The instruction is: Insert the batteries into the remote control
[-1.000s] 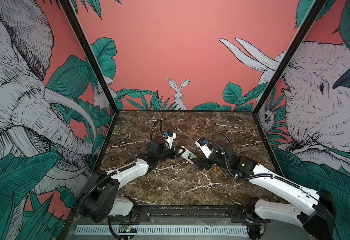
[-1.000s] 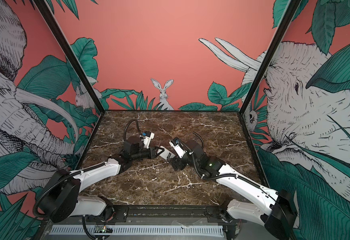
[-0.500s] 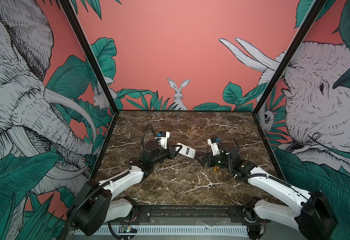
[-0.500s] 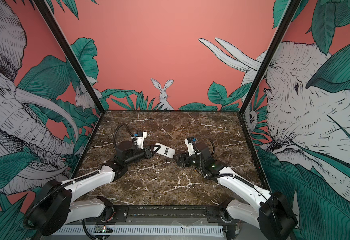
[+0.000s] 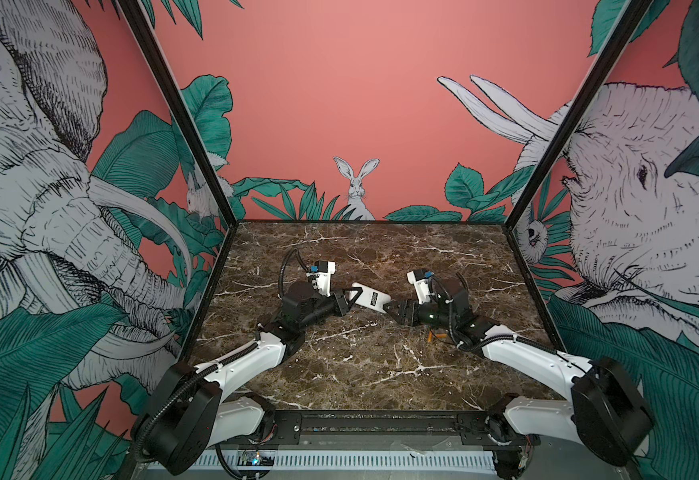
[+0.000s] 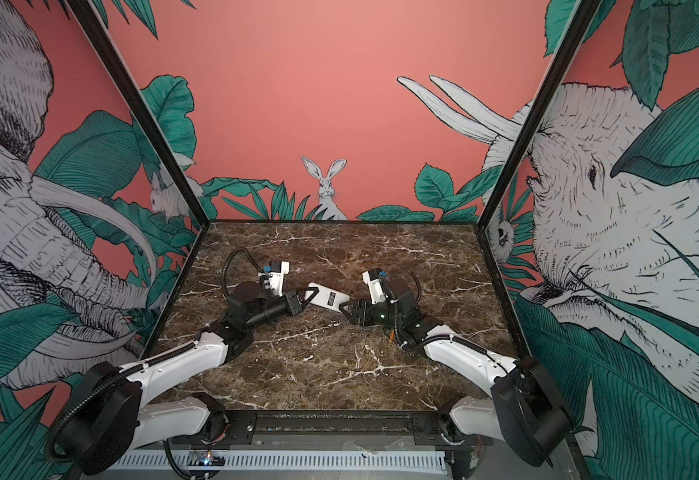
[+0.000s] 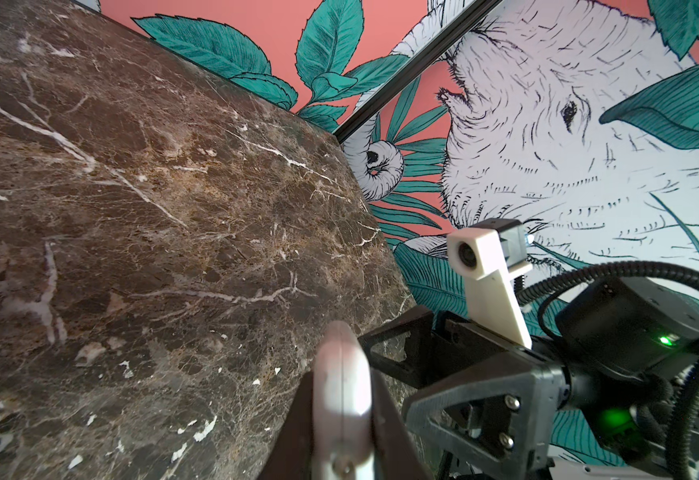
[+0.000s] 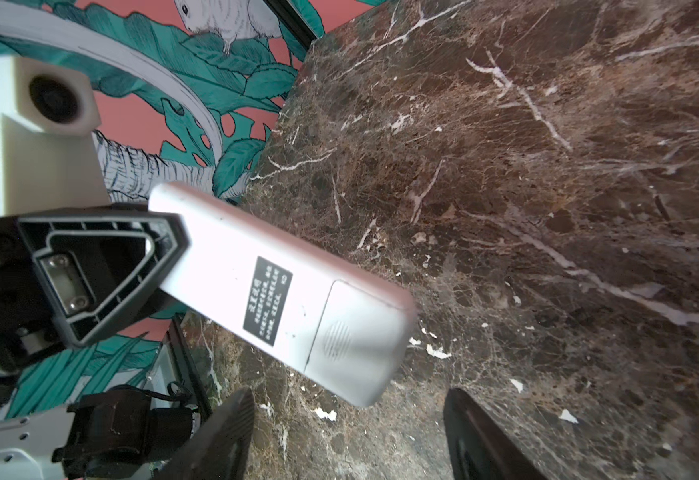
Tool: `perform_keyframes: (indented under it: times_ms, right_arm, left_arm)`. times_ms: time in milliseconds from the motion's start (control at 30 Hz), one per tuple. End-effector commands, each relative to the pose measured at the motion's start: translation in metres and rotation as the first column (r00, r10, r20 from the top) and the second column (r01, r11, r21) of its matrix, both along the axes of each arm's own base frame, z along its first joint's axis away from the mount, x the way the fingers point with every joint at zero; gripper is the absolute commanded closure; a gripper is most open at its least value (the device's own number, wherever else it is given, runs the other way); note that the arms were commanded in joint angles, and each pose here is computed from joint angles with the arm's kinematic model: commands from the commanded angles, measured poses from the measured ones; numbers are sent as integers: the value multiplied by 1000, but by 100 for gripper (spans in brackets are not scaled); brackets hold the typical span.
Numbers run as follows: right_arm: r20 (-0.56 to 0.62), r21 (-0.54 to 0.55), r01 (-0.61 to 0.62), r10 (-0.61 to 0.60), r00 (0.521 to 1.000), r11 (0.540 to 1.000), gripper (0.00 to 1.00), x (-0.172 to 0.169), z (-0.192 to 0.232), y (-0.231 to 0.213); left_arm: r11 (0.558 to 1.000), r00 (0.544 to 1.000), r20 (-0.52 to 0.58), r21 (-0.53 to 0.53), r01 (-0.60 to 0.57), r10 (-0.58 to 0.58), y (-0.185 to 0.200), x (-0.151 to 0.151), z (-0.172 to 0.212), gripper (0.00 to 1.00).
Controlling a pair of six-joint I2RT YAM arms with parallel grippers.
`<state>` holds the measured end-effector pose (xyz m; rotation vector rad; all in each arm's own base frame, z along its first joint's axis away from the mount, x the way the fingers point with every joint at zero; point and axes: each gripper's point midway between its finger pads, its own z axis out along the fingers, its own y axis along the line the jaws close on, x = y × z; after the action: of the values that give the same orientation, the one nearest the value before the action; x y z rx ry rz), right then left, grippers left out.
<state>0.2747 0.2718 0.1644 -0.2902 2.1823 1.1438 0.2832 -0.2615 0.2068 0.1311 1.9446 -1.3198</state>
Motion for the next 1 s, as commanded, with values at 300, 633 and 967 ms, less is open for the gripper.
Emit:
perform_keyframes:
  times_ms: [300,633,967]
  right_arm:
    - [52,111,-40,34,998,993,34,14,12,14]
    - [52,126,-57,51,997,990,56,14,8,18]
    - [73,155,-78,68,995,985,71,12,16,20]
  left_arm:
    - [997,999,37,-78,24,-21,-1,-3,18,100]
    - [995,999,39,-95,35,-32,-3,-4,20,100]
    - [991,998,40,-122,56,-51,-5,-6,23,100]
